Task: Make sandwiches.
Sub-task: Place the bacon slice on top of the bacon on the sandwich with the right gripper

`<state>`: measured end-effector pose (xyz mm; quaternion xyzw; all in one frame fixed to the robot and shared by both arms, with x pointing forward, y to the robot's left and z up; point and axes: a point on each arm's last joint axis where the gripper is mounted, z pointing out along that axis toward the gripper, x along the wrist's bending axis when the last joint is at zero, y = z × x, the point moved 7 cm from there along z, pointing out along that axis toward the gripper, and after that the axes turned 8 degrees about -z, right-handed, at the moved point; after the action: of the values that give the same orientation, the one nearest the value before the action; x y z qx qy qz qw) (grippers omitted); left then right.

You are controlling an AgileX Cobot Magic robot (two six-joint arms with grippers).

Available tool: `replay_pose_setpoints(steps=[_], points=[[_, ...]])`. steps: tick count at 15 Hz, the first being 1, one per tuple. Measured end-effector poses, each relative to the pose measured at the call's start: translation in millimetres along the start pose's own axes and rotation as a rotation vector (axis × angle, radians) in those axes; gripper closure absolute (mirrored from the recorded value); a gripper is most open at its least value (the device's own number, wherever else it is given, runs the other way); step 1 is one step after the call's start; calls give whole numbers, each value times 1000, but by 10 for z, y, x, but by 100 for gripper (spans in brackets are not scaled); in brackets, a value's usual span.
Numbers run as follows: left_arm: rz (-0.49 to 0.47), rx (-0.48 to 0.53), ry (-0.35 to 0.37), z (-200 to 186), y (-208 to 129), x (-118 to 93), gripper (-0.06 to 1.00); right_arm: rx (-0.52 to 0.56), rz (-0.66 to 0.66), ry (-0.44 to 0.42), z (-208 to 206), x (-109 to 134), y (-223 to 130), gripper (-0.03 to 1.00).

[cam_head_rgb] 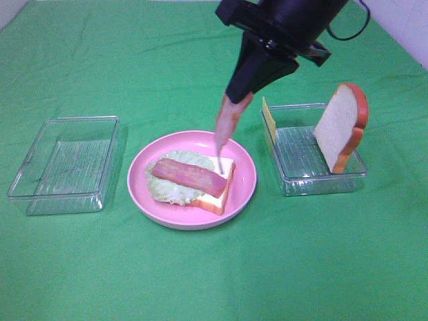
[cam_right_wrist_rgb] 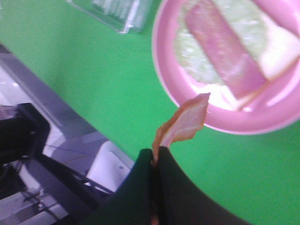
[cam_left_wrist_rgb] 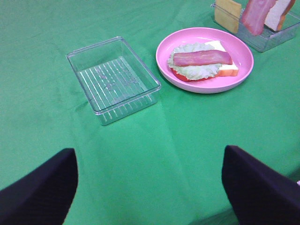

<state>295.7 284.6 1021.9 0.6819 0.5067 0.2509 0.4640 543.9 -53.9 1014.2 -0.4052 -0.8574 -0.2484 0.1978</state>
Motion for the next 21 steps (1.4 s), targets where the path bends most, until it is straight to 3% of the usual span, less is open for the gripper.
replay_pose_setpoints(steps=[4,6,9,13,17,18,19,21], points=[[0,0,0,0,0,0,15,-22,-88,154,403,262,158,97],[0,0,0,0,0,0,15,-94,-114,155,752,348,340,97],[0,0,0,0,0,0,15,-149,-81,113,1060,239,481,97],[0,0,0,0,0,0,15,-129,-71,-13,1241,-75,477,97],[0,0,0,0,0,0,15,-50,-22,-241,1228,-456,353,97],[0,0,0,0,0,0,15,-32,-16,-333,1196,-604,324,97],[0,0,0,0,0,0,15,-30,-15,-350,1191,-631,320,94],[0,0,0,0,0,0,15,-37,-14,-390,1175,-697,330,75]])
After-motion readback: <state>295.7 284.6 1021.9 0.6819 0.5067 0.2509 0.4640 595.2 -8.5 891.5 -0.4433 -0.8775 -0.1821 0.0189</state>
